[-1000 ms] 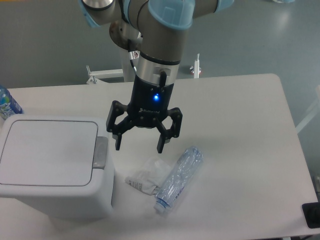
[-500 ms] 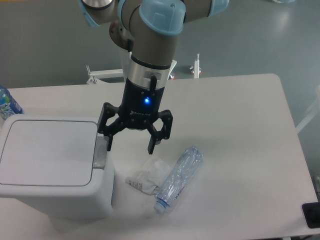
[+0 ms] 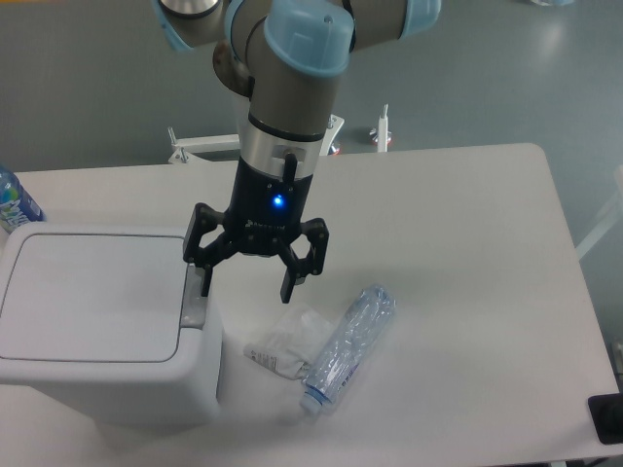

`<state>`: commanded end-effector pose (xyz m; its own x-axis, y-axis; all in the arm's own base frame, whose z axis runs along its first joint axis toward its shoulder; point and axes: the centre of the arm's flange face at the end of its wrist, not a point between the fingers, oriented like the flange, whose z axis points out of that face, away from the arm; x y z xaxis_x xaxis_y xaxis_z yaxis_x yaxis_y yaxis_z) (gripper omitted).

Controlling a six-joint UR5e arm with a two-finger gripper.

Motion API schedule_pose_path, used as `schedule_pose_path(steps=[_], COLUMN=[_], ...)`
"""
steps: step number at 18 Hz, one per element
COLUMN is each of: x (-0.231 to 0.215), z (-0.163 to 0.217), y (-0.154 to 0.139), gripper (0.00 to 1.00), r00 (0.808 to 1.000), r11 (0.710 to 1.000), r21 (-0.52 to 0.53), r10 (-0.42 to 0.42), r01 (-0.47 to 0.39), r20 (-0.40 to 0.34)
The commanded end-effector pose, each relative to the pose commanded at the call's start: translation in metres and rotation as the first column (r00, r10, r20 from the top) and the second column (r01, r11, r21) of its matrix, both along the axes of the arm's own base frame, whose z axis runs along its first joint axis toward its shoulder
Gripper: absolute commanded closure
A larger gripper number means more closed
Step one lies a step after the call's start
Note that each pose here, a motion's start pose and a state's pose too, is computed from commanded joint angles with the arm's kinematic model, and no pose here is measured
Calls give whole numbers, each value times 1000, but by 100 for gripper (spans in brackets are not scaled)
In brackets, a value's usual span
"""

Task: Open the trash can
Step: 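Lower the gripper finger onto the grey button to press it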

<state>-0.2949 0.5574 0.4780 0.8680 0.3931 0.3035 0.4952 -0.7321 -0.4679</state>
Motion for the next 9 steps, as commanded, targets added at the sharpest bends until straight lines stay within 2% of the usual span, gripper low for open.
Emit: schedule_pose_path(steps=[9], x=[-1], z=[-6], y=[2], gripper=[0], r00=[1000], r11=[1000], r21=[-6], r10=[-2], r01=[2], r20=[3])
